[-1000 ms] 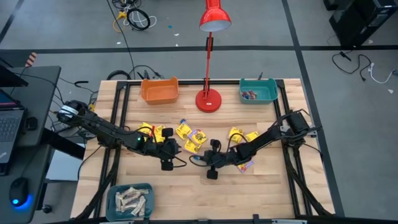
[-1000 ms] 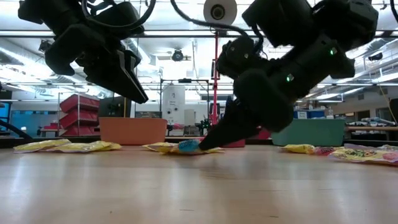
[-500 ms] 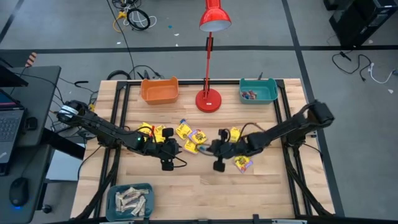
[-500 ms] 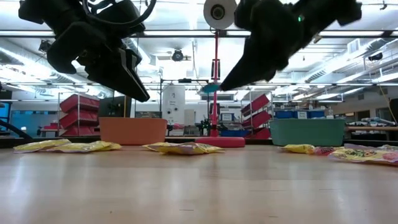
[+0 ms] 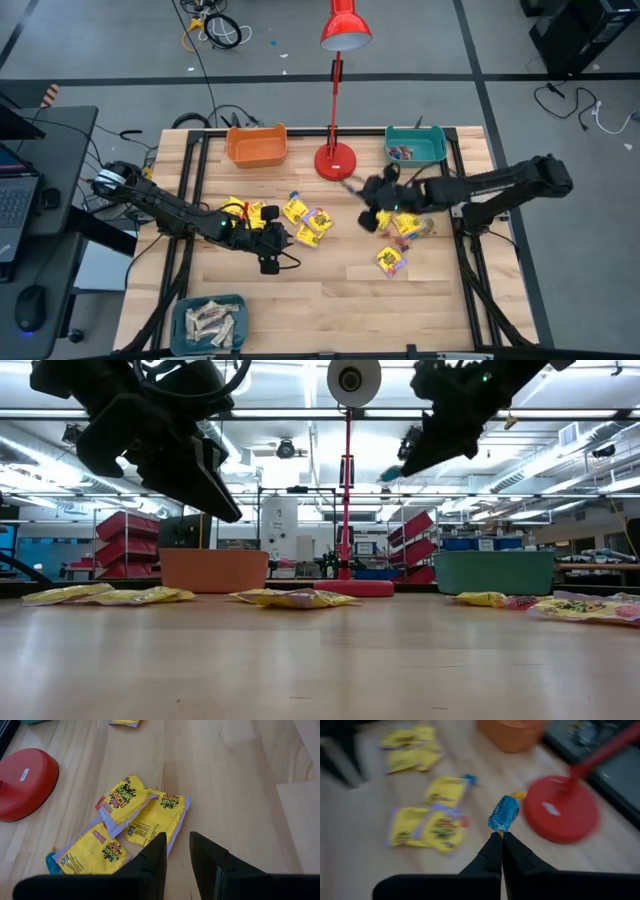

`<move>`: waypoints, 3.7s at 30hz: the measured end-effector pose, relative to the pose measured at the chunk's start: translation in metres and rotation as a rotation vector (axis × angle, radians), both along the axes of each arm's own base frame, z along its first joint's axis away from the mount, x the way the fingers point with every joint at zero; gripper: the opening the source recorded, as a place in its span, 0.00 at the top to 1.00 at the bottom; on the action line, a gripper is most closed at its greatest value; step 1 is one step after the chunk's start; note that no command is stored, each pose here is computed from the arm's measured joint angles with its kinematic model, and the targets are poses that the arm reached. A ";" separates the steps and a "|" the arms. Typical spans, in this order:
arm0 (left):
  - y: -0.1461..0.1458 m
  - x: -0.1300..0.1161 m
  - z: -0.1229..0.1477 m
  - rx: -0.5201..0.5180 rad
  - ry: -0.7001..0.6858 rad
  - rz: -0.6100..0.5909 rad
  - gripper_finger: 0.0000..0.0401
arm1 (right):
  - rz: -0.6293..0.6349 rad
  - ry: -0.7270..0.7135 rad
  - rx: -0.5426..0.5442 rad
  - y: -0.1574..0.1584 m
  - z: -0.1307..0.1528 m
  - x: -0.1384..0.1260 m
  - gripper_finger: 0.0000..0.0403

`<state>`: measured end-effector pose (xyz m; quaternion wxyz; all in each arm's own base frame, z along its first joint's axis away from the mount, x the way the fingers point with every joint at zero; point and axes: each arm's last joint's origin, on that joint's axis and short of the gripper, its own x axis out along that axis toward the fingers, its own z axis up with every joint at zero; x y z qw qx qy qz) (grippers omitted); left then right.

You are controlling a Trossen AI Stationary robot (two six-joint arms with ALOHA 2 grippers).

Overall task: Sort candy
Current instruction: Put the small blue candy into the green bin

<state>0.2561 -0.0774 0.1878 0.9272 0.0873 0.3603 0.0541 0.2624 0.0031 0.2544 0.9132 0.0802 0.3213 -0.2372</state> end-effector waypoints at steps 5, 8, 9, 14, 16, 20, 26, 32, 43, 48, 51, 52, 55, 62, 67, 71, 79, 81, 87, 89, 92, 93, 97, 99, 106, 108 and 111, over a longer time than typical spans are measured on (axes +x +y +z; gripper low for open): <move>0.000 0.000 0.000 -0.001 -0.002 0.000 0.78 | -0.174 0.033 0.014 -0.035 0.006 -0.018 1.00; 0.000 0.000 0.000 0.000 -0.002 0.000 0.78 | -0.291 0.054 0.036 -0.056 0.008 -0.030 1.00; 0.000 0.000 0.000 -0.001 -0.002 0.000 0.78 | -0.329 0.061 0.044 -0.063 0.008 -0.034 1.00; 0.000 0.000 0.000 -0.001 -0.002 0.000 0.78 | -0.494 0.124 0.068 -0.094 0.004 -0.051 1.00; 0.000 0.000 0.000 0.000 -0.001 0.000 0.78 | -0.549 0.146 0.074 -0.105 0.003 -0.058 1.00; 0.000 0.000 0.000 0.000 -0.001 0.000 0.78 | -0.626 0.161 0.074 -0.122 0.002 -0.069 1.00; 0.000 0.000 0.000 -0.001 -0.003 0.000 0.78 | -0.691 0.166 0.097 -0.142 0.002 -0.082 1.00; 0.000 0.002 0.002 -0.004 -0.022 -0.003 0.78 | -0.729 0.169 0.105 -0.152 0.002 -0.090 1.00; 0.000 0.002 0.002 -0.002 -0.021 -0.004 0.78 | -0.735 0.080 0.074 -0.157 -0.032 -0.091 1.00; 0.000 0.002 0.002 -0.002 -0.021 -0.005 0.78 | -0.742 0.018 0.063 -0.157 -0.047 -0.092 1.00; 0.000 0.002 0.002 -0.002 -0.021 -0.005 0.78 | -0.743 -0.016 0.055 -0.156 -0.057 -0.093 1.00; 0.000 0.002 0.002 -0.002 -0.021 -0.005 0.78 | -0.747 -0.027 0.056 -0.155 -0.060 -0.094 1.00; 0.000 0.002 0.002 -0.002 -0.021 -0.005 0.78 | -0.759 -0.044 0.064 -0.153 -0.068 -0.096 1.00; 0.000 0.002 0.002 -0.002 -0.021 -0.005 0.78 | -0.773 -0.051 0.069 -0.150 -0.082 -0.102 1.00; 0.000 0.002 0.002 -0.002 -0.021 -0.005 0.78 | -0.777 -0.055 0.067 -0.151 -0.082 -0.103 1.00; 0.000 0.002 0.002 -0.002 -0.021 -0.005 0.78 | -0.772 -0.069 0.057 -0.152 -0.081 -0.102 0.99; 0.000 0.002 0.002 -0.002 -0.021 -0.005 0.78 | -0.772 -0.075 0.055 -0.152 -0.081 -0.102 0.92; 0.000 0.002 0.002 -0.002 -0.021 -0.005 0.78 | -0.775 -0.078 0.057 -0.152 -0.081 -0.102 0.90; 0.000 0.002 0.002 -0.003 -0.021 -0.004 0.78 | -0.769 -0.083 0.047 -0.151 -0.078 -0.103 0.84; 0.000 0.002 0.002 -0.005 -0.021 -0.002 0.78 | -0.753 -0.104 0.032 -0.150 -0.071 -0.101 0.83; 0.000 0.002 0.002 -0.006 -0.022 -0.002 0.78 | -0.712 -0.155 0.005 -0.146 -0.055 -0.098 0.82; 0.000 0.002 0.002 -0.005 -0.021 -0.002 0.78 | -0.694 -0.169 -0.007 -0.144 -0.049 -0.097 0.82; 0.000 0.002 0.002 -0.005 -0.024 -0.003 0.78 | -0.615 -0.235 -0.046 -0.133 -0.023 -0.092 0.83; -0.001 0.002 0.002 -0.007 -0.031 -0.003 0.78 | -0.550 -0.274 -0.053 -0.125 -0.011 -0.089 0.83; -0.001 0.003 0.003 -0.011 -0.043 -0.004 0.78 | -0.316 -0.351 -0.039 -0.095 0.011 -0.079 0.83; -0.001 0.003 0.003 -0.011 -0.045 -0.004 0.78 | -0.226 -0.352 -0.022 -0.086 0.012 -0.075 0.83; -0.001 0.003 0.003 -0.012 -0.046 -0.004 0.78 | -0.067 -0.338 0.015 -0.071 0.010 -0.069 0.83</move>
